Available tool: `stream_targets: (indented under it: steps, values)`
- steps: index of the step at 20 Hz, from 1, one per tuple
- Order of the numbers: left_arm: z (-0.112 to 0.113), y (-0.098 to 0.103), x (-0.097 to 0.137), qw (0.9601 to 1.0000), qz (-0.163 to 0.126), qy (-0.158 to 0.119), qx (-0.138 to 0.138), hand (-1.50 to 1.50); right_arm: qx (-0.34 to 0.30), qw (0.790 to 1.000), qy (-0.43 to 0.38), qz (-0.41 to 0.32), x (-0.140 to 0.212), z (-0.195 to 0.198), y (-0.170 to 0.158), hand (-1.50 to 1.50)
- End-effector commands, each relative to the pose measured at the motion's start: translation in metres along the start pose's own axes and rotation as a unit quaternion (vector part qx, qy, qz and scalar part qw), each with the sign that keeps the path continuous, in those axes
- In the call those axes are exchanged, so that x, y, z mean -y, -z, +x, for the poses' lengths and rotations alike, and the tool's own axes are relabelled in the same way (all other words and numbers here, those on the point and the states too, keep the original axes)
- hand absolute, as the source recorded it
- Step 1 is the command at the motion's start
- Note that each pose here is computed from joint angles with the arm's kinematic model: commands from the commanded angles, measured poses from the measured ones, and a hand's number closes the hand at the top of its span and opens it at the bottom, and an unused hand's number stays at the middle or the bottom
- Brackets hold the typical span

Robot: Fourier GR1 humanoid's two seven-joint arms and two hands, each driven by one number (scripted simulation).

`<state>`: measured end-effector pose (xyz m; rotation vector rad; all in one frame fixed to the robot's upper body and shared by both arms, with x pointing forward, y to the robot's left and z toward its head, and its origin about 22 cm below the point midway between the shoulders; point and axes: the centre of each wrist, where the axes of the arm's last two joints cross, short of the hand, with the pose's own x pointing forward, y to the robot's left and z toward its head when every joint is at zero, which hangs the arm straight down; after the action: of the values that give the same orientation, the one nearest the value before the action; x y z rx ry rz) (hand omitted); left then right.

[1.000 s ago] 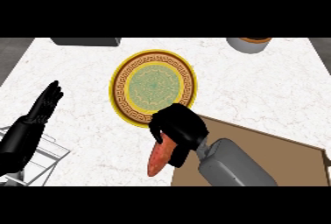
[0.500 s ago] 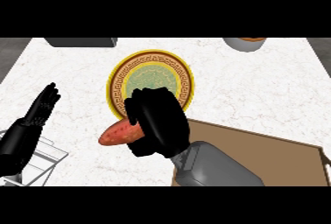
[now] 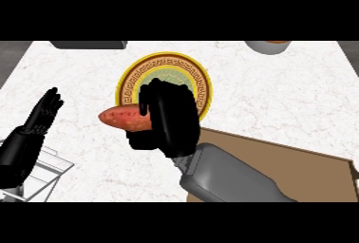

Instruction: Pick the sweet potato from the tray and place it in the plate

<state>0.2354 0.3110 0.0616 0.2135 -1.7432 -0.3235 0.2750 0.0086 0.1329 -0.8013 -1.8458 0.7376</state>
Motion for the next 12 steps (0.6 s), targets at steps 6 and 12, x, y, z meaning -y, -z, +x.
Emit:
stream_targets:
  steps: [6, 12]
  values:
    - [-0.033, 0.003, 0.022, 0.9856, 0.027, -0.073, -0.15, 0.0, -0.052, 0.998, -0.03, -0.014, -0.018, -0.019, 0.026, 1.5]
    - [-0.028, 0.004, 0.029, 0.987, 0.02, -0.076, -0.14, 0.0, -0.084, 0.991, -0.059, 0.08, -0.035, -0.051, 0.036, 1.5]
